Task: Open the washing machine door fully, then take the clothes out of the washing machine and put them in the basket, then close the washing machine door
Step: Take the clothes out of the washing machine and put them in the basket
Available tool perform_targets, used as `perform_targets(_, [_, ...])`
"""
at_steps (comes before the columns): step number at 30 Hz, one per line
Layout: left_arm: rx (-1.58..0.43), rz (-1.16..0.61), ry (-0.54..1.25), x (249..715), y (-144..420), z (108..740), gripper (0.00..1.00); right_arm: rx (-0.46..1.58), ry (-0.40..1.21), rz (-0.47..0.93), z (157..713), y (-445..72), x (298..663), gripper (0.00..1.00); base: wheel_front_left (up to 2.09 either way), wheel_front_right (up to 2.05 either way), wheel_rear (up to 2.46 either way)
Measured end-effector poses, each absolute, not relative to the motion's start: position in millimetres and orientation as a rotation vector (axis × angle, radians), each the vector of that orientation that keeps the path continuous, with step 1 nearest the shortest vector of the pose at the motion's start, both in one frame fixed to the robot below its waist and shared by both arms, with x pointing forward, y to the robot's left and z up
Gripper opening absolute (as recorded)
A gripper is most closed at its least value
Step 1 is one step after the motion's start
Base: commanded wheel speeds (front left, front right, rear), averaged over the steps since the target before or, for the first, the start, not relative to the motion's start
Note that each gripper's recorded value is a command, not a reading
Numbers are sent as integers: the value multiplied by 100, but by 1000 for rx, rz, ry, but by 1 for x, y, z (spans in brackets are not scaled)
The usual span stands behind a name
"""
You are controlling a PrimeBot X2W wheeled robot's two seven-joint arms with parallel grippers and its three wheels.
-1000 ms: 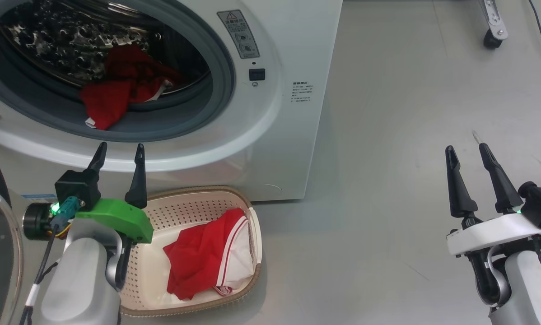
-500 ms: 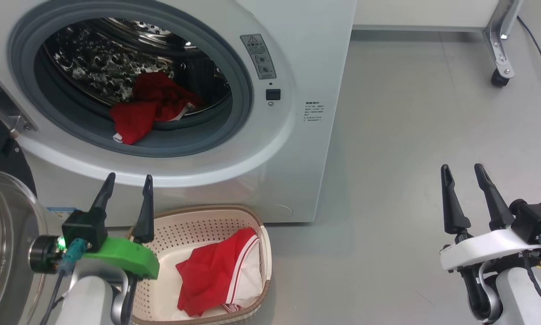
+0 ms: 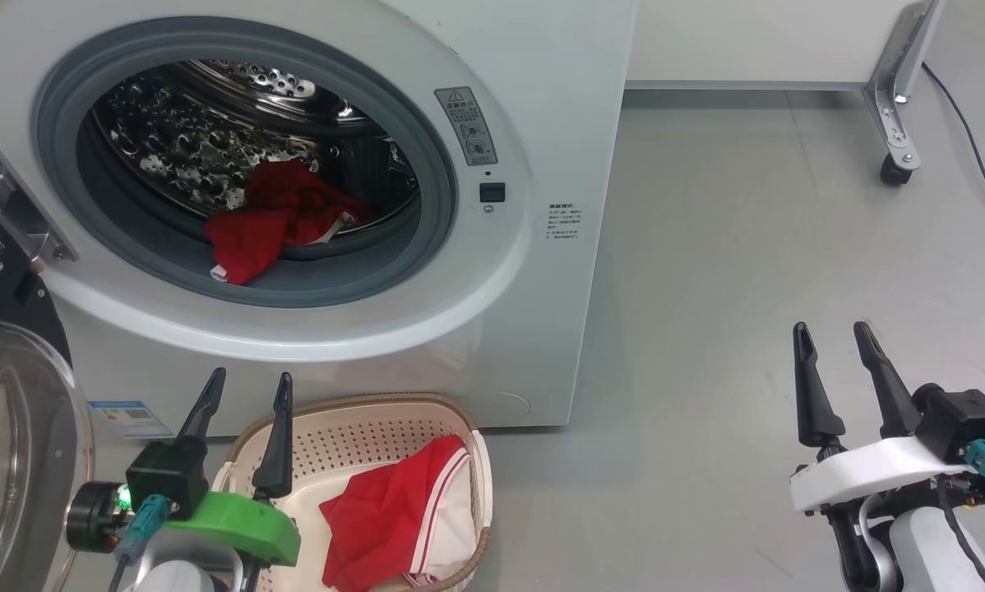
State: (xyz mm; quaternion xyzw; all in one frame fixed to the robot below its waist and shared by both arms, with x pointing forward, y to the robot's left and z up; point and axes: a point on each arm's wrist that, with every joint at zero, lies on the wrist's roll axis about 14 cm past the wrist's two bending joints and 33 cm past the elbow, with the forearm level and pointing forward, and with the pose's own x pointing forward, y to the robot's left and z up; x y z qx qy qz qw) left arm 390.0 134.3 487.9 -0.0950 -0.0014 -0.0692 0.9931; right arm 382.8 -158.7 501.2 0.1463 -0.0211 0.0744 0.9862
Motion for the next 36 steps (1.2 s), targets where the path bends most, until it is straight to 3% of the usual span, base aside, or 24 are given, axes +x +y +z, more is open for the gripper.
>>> perform_targets(36, [-192, -150, -22, 377, 126, 493, 100, 291, -26, 152, 495, -157, 380, 100, 0, 0, 0])
